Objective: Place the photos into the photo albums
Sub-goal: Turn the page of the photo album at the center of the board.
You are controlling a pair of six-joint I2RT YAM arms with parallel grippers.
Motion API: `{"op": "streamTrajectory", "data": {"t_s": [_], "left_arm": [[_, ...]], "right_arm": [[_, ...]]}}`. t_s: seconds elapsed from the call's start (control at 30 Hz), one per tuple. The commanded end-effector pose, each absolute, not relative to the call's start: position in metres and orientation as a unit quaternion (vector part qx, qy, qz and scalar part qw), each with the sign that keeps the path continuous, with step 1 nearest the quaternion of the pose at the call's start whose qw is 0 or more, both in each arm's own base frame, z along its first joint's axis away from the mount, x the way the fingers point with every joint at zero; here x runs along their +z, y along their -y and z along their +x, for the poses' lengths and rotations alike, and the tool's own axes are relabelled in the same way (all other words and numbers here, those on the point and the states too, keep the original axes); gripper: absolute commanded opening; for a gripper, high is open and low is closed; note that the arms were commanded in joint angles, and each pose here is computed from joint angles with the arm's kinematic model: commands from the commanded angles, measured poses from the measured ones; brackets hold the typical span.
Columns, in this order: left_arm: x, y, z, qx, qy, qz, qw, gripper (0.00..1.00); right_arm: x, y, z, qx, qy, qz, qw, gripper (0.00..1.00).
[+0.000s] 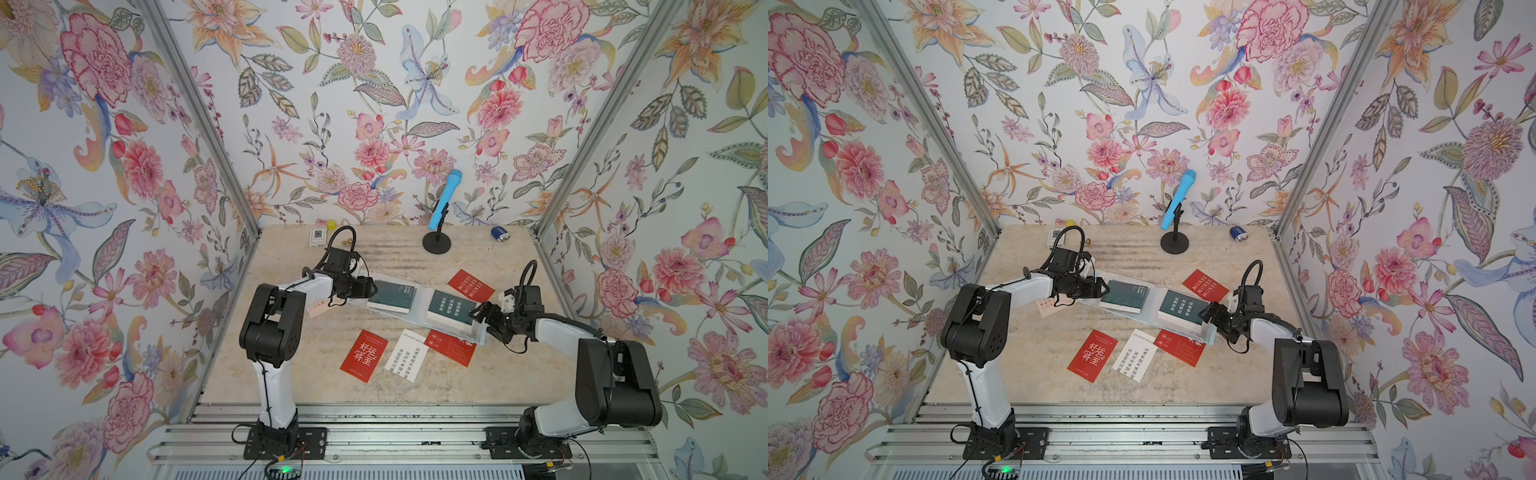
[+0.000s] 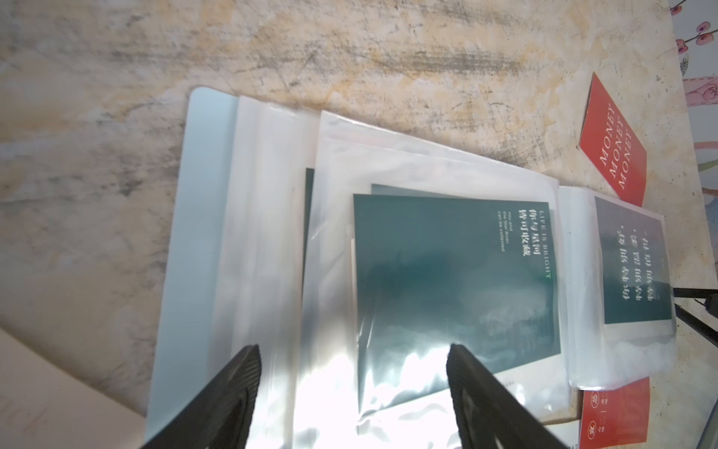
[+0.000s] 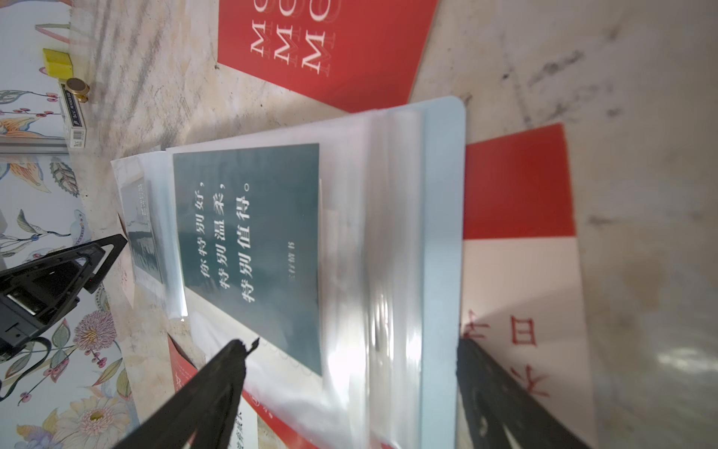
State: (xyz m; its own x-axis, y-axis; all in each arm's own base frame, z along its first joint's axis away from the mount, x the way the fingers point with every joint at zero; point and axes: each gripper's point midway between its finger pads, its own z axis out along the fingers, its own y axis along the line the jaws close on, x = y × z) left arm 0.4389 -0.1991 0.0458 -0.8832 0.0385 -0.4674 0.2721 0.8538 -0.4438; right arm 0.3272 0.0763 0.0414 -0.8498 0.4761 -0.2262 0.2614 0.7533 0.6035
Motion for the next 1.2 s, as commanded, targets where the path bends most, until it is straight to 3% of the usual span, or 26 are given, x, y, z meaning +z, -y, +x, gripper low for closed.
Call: {"op": "streamTrajectory", "data": {"t_s": [0.0, 0.2, 0.43, 0.73, 1.17], "left_arm": [[0.033, 0.204, 0.436, -0.271, -0.935, 0.087, 0.214, 0.79], [0.030, 0.215, 0.428, -0.303, -0.928, 0.080, 0.203, 0.79], [0.042, 0.253, 0.410, -0.415, -0.891, 0.075, 0.168, 0.77], [0.087, 0.308, 0.395, -0.509, -0.839, 0.104, 0.161, 0.77], [0.146, 0.369, 0.388, -0.544, -0.806, 0.153, 0.176, 0.77]], "right_arm": [[0.026, -0.079, 0.325, 0.282, -0.923, 0.202, 0.168, 0.87], [0.020, -0.080, 0.328, 0.285, -0.924, 0.199, 0.161, 0.87], [0.021, -0.083, 0.333, 0.293, -0.922, 0.196, 0.161, 0.87], [0.020, -0.086, 0.336, 0.305, -0.919, 0.192, 0.158, 0.87], [0.036, -0.081, 0.336, 0.330, -0.906, 0.200, 0.173, 0.88]]}}
